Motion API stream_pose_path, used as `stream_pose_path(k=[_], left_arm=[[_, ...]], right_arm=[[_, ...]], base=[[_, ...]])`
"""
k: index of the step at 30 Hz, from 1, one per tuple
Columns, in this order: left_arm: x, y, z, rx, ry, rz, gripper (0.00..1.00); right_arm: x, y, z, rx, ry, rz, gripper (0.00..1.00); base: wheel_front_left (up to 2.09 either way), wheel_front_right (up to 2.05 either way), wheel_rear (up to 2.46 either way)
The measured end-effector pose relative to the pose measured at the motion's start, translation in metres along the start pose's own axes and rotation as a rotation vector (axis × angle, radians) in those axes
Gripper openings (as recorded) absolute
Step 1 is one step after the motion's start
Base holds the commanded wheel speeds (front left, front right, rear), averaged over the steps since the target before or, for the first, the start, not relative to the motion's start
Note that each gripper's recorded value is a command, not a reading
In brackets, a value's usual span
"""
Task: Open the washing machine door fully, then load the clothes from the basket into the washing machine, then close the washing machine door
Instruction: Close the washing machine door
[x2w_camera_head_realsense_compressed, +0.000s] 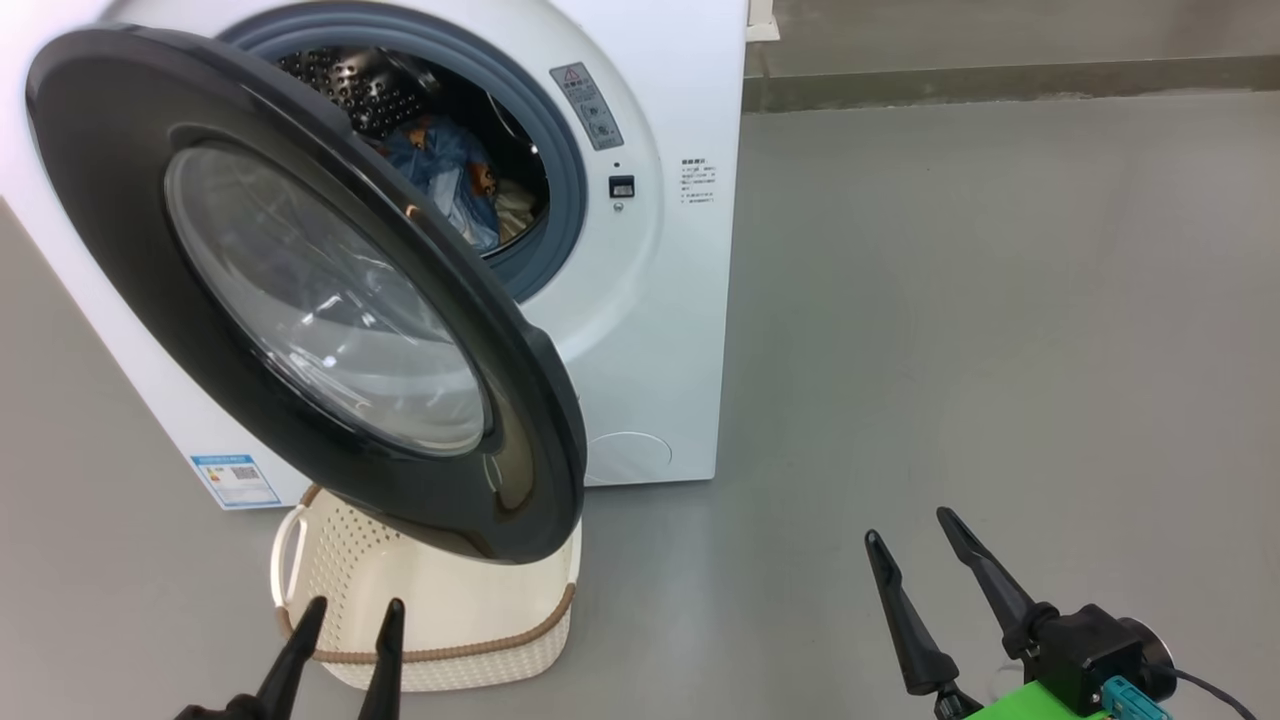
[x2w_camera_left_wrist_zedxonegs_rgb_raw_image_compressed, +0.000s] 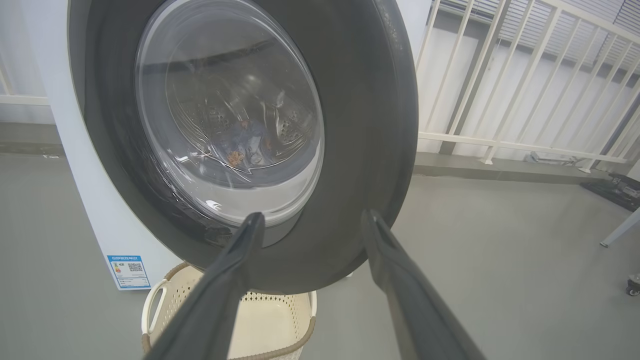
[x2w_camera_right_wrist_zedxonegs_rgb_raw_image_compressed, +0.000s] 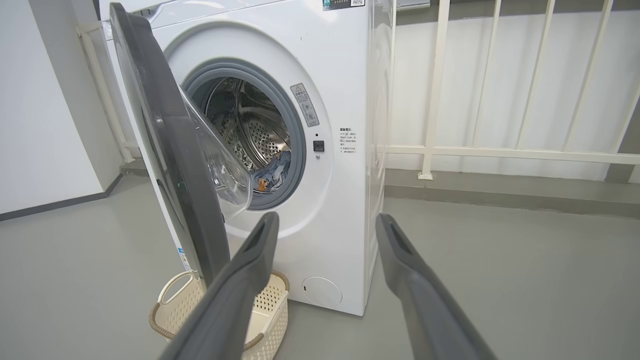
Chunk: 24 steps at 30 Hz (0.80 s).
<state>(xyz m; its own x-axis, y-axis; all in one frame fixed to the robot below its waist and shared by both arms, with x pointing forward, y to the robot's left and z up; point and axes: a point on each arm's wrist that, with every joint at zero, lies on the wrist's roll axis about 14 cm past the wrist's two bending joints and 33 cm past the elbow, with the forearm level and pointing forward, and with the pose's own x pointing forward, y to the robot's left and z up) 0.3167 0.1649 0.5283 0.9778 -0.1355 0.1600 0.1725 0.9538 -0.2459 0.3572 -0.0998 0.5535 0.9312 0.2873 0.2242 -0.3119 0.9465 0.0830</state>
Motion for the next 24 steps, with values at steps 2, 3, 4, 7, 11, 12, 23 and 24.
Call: stream_pose_path(k=[2, 3, 4, 7, 11, 12, 23, 24], left_arm=[[-0.0004, -0.0012, -0.0005, 0.001, 0.001, -0.003, 1.00], [-0.0006, -0.0018, -0.0006, 0.000, 0.002, -0.004, 1.00], [-0.0008, -0.0021, -0.0007, 0.000, 0.002, -0.005, 1.00], [-0.0013, -0.0021, -0.0011, 0.000, 0.003, -0.005, 1.00], [-0.0017, -0.0020, -0.0019, 0.000, 0.005, -0.004, 1.00], [-0.0017, -0.0021, -0.0019, 0.000, 0.006, -0.005, 1.00], [-0.0017, -0.0025, -0.0026, -0.001, 0.008, -0.006, 1.00], [-0.0017, -0.0023, -0.0029, -0.001, 0.008, -0.005, 1.00]], right_arm=[[-0.0003, 0.0003, -0.0016, 0.000, 0.005, 0.001, 1.00], [-0.0004, 0.0004, -0.0021, 0.000, 0.007, 0.001, 1.00], [-0.0004, 0.0005, -0.0025, 0.001, 0.008, 0.002, 1.00], [-0.0005, 0.0012, -0.0033, 0.001, 0.011, 0.003, 1.00], [-0.0005, 0.0017, -0.0032, 0.001, 0.010, 0.005, 1.00], [-0.0005, 0.0018, -0.0033, 0.001, 0.011, 0.005, 1.00], [-0.0006, 0.0023, -0.0040, 0.001, 0.013, 0.007, 1.00], [-0.0005, 0.0023, -0.0041, 0.001, 0.013, 0.007, 1.00]], base=[[0.00, 0.00, 0.00], [0.00, 0.00, 0.00], [0.00, 0.00, 0.00], [0.00, 0.00, 0.00], [0.00, 0.00, 0.00], [0.00, 0.00, 0.00], [0.00, 0.00, 0.00], [0.00, 0.00, 0.00]])
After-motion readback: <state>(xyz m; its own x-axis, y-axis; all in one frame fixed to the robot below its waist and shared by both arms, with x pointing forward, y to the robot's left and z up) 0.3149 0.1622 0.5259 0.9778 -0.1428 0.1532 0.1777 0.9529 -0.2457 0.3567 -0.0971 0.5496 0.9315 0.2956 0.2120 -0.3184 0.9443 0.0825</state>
